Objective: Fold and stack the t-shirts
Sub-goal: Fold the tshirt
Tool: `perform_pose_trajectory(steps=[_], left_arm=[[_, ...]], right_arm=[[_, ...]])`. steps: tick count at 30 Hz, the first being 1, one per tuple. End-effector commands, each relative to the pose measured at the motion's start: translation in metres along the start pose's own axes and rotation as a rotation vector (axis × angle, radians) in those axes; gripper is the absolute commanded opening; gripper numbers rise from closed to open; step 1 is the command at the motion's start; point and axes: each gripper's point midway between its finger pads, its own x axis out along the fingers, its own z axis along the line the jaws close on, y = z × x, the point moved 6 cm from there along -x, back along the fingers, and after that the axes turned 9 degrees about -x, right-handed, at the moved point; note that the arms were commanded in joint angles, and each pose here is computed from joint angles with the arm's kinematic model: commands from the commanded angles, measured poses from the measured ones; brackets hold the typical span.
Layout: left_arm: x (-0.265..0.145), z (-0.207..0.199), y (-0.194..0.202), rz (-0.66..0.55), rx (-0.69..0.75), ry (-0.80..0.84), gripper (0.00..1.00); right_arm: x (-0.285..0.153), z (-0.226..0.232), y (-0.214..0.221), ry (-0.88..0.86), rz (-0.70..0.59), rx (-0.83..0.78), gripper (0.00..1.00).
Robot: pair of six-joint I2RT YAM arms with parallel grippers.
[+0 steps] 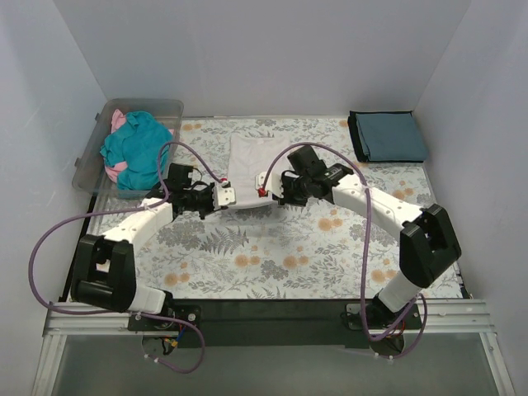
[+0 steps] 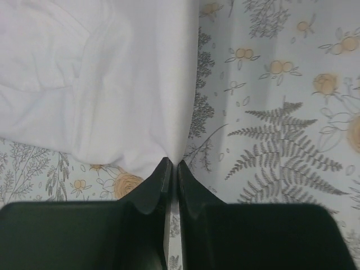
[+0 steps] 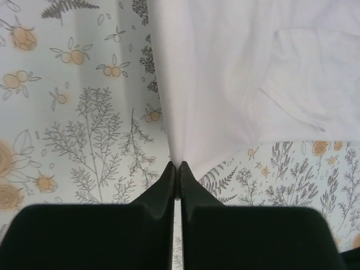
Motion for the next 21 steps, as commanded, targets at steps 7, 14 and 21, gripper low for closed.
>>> perform_pose_trajectory(steps=[7,14,21], left_arm=[[-0.057,-0.084,-0.025,-0.004,-0.022,0.202,0.0],[-0.092,-0.134,-0.067,-0.031,-0.068,0.359,0.0],[-0.084,-0.073,-0.082,0.035,-0.212,0.295,0.0]], right_arm=[[-0.053,0.07,-0.02,-0.18,-0.129,0.066,0.01],[-0.084,0.099,-0.049,-0.269,-0.226,0.016,0.01],[-0.077,0.047,-0.049,-0.226,-0.235,0.01,0.01]])
